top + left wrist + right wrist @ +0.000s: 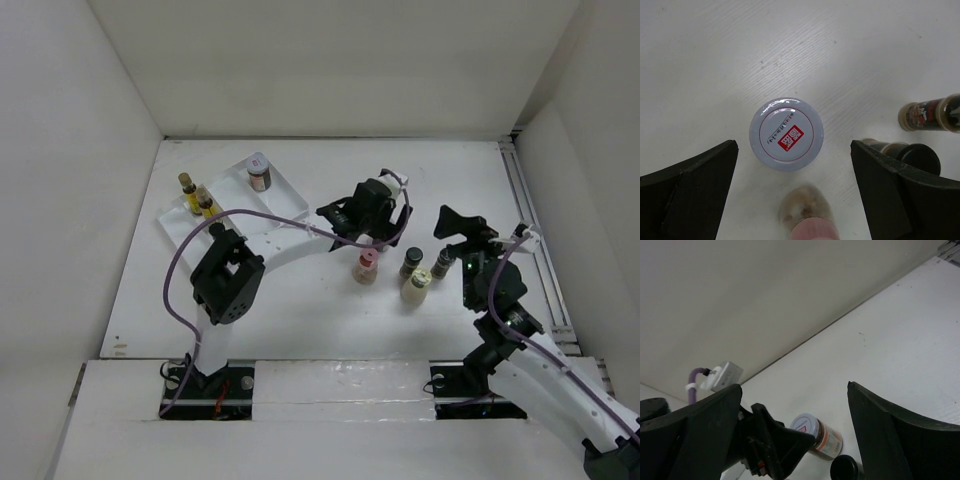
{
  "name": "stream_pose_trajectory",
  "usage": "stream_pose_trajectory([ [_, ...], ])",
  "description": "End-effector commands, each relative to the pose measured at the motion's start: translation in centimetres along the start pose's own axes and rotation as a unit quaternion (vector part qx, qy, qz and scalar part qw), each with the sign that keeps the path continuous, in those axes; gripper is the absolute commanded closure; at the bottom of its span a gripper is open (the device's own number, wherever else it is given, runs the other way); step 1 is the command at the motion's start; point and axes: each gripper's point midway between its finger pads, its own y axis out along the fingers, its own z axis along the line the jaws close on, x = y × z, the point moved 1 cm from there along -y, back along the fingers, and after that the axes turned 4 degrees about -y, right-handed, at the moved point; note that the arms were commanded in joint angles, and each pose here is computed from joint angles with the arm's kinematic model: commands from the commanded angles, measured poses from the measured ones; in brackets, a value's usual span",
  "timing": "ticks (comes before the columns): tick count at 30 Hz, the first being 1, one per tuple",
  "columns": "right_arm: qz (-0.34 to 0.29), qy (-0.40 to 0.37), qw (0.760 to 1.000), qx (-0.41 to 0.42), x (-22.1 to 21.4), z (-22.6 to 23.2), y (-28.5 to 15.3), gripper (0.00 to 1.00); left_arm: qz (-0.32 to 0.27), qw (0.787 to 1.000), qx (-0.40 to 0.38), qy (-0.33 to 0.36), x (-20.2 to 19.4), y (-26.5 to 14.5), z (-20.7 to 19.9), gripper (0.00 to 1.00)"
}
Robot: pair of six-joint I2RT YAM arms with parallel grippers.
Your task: Organize the condiment bottles
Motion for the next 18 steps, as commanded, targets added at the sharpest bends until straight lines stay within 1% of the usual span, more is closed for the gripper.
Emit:
stream_pose_trajectory([
  [1,-0.021,0.019,1.0,-0.001,1.3,0.2,-0.1,0.08,-0.018,0.999,0.028,0.012,2.0,0.5,0.5,0.08],
  [3,-0.015,0.016,1.0,0.003,0.9,0.3,0.0,0.08,-0.016,0.999,0.043,0.013,1.6,1.2,1.0,0.09],
  [6,-0.009,0.013,1.0,0.005,0.6,0.4,0.1,0.08,-0.011,0.998,0.057,0.014,1.1,2.3,1.4,0.15],
  [7,-0.006,0.01,1.0,0.003,0.3,0.3,0.2,0.08,-0.012,0.998,0.061,0.014,1.2,2.5,1.5,0.21],
  [8,-0.004,0.01,1.0,0.008,0.3,0.5,0.2,0.08,-0.014,0.998,0.061,0.014,1.3,2.7,1.4,0.24],
  [11,-0.007,0.009,1.0,0.01,0.6,0.7,0.2,0.08,-0.021,0.998,0.063,0.013,1.4,3.2,1.5,0.36],
  [12,-0.007,0.009,1.0,0.01,0.6,0.7,0.2,0.08,-0.024,0.997,0.071,0.013,1.4,3.0,1.8,0.43],
  [13,-0.007,0.009,1.0,0.01,0.6,0.7,0.2,0.1,-0.038,0.997,0.067,0.01,2.5,2.4,1.6,0.46],
  [15,-0.008,0.011,1.0,0.015,0.8,0.9,0.1,0.1,-0.05,0.997,0.064,0.007,3.0,1.8,1.5,0.5],
  [17,-0.008,0.011,1.0,0.015,0.8,0.9,0.1,0.1,-0.083,0.994,0.065,-0.009,5.6,0.3,2.3,0.53],
  [18,-0.003,0.008,1.0,0.013,0.5,0.8,0.2,0.1,-0.091,0.993,0.067,-0.014,6.4,-0.3,2.7,0.53],
])
